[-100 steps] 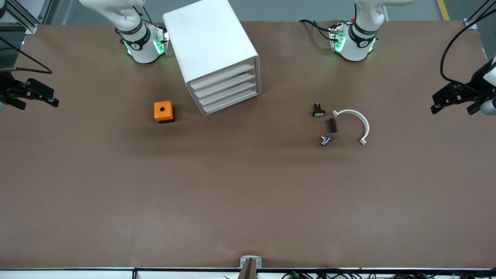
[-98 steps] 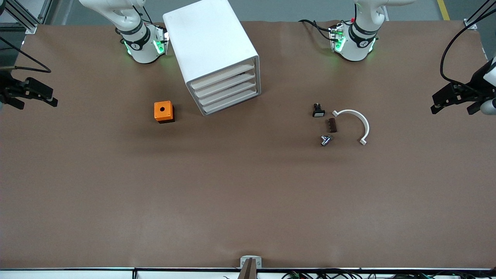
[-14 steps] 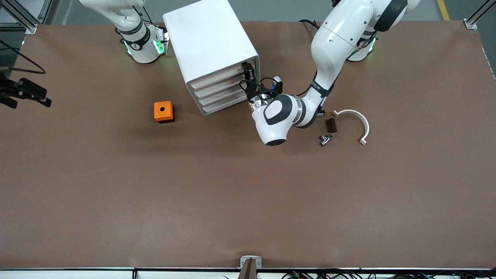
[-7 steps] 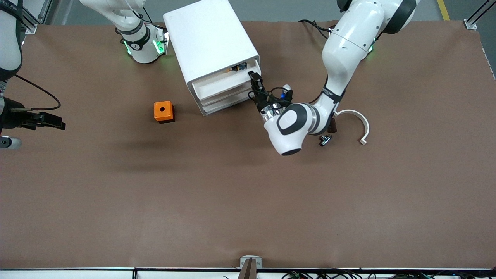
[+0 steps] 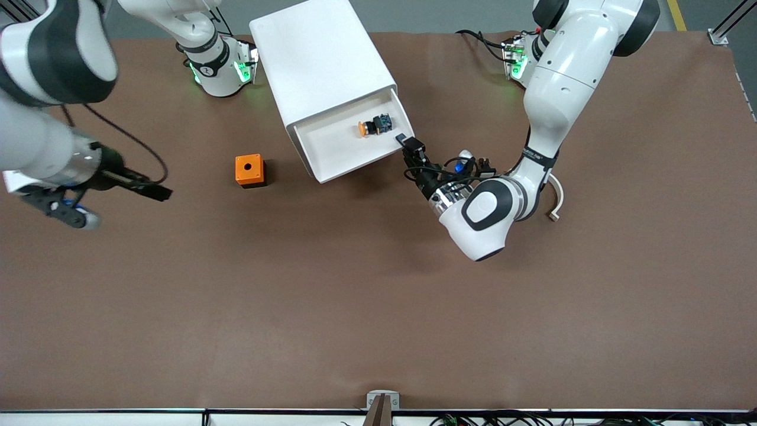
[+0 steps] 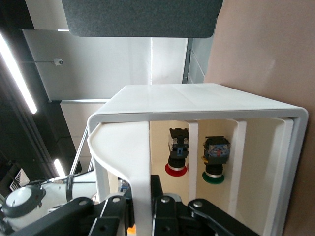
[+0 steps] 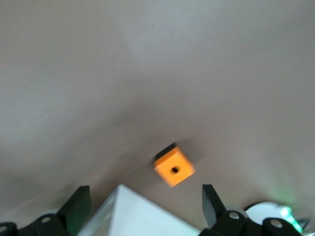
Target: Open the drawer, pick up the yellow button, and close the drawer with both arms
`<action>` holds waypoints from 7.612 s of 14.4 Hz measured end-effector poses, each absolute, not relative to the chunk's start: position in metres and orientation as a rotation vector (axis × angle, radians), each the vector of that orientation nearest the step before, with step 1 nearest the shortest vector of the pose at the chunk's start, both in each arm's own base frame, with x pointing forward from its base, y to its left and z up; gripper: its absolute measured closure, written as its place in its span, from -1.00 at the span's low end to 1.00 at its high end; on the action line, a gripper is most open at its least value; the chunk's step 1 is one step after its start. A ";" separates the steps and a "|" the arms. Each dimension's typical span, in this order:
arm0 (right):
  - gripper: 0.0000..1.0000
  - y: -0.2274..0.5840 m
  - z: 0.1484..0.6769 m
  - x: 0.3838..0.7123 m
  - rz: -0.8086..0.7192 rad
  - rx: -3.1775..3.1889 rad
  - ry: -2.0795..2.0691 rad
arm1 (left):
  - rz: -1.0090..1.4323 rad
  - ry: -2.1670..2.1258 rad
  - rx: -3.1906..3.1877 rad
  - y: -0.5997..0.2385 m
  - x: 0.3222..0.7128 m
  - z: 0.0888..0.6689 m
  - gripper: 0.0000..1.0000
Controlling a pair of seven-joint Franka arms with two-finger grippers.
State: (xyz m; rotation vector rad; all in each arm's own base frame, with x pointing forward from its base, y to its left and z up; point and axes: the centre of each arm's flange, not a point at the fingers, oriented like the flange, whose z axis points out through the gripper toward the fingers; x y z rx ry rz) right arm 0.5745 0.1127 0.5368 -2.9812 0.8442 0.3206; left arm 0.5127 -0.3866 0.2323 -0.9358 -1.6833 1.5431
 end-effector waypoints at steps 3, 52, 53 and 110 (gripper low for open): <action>-1.00 0.201 0.546 0.548 0.325 -2.940 1.014 | 1.551 -1.693 -0.936 -0.382 0.518 0.235 0.74; -0.14 0.527 0.405 0.386 0.077 -2.844 1.594 | 0.130 -0.833 -3.131 -0.389 0.617 0.400 -0.99; 0.02 0.528 0.406 0.386 0.077 -2.842 1.591 | 0.130 -0.830 -3.132 -0.390 0.617 0.400 -0.99; -0.48 -0.050 0.184 0.726 -0.113 -3.186 0.004 | 0.841 -0.990 -2.985 -0.610 0.391 0.328 -0.99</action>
